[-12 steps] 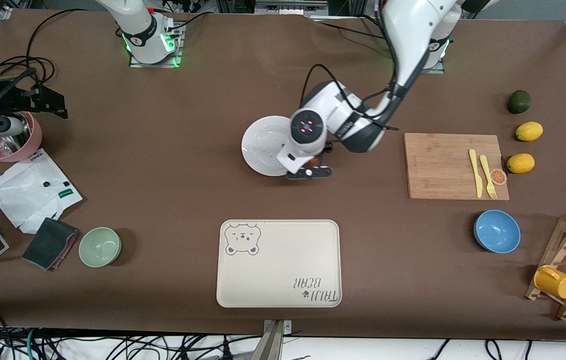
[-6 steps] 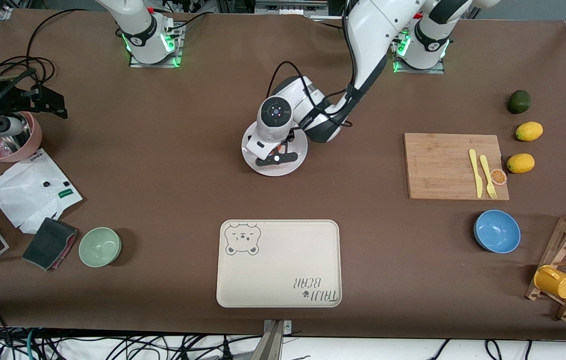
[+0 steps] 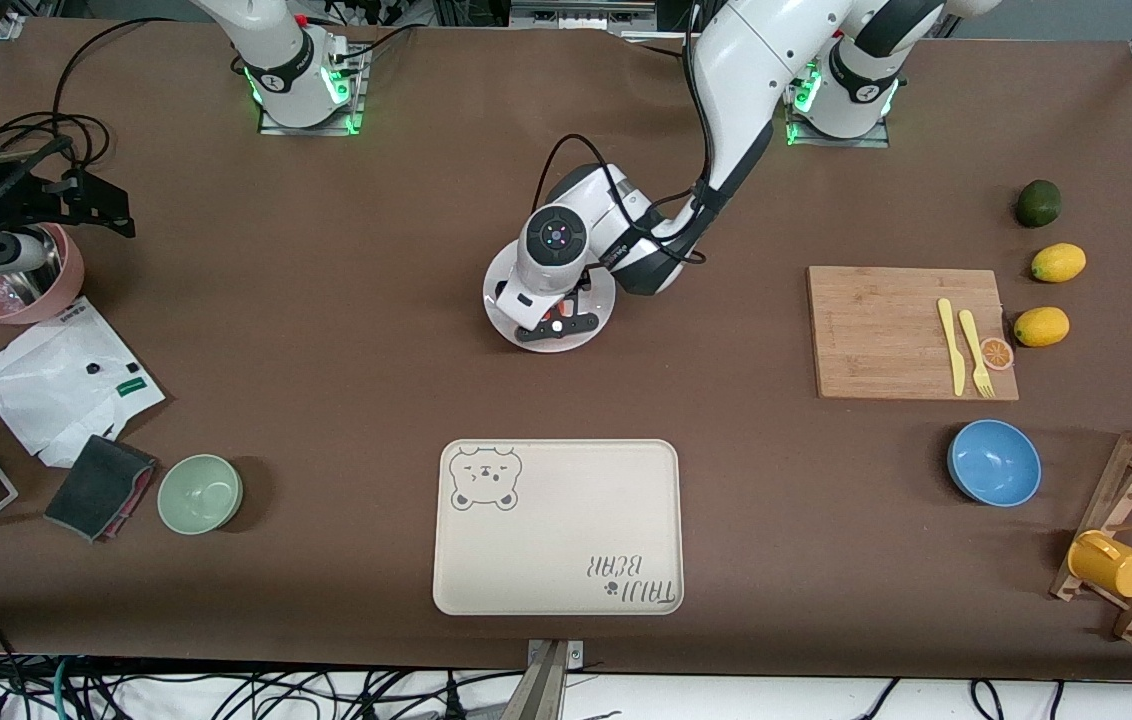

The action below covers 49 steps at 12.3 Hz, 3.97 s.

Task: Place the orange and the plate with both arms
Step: 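Release the orange onto the plate and withdraw the left gripper, then reach the right gripper to the white plate's rim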

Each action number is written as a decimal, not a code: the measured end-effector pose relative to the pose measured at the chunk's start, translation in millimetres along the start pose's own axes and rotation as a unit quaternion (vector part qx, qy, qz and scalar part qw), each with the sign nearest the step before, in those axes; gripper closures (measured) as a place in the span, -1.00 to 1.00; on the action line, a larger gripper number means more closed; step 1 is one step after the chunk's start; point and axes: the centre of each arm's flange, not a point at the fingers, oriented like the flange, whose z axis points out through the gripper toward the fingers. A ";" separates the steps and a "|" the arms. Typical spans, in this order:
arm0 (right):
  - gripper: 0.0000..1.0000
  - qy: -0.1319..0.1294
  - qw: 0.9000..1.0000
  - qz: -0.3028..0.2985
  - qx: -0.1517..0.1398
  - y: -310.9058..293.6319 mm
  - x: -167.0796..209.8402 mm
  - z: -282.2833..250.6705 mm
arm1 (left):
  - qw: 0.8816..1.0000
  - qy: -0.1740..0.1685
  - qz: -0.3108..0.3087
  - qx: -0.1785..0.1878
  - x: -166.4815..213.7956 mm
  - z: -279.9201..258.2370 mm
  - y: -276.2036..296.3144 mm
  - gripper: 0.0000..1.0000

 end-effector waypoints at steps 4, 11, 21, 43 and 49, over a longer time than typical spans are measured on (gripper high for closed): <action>-1.00 0.001 1.000 0.000 0.000 0.5 0.1 -0.2 | 1.000 0.000 -0.011 0.018 13.0 -53.2 -10.4 -1.00; -1.00 0.001 1.000 0.008 0.001 9.6 -1.0 0.2 | 0.997 0.019 -0.057 0.053 76.2 -219.2 -111.4 -1.00; -1.00 0.002 1.000 0.005 0.004 6.1 0.3 0.3 | 0.994 0.072 0.079 0.036 133.7 -399.7 -297.2 -1.00; -1.00 -0.037 0.938 0.057 0.340 -172.5 52.4 295.1 | 0.991 0.079 0.096 0.052 118.0 -416.3 -467.0 -1.00; -1.00 -0.002 0.917 0.077 0.391 -214.8 1.3 374.8 | 0.991 0.064 0.101 0.055 114.6 -413.0 -465.6 -1.00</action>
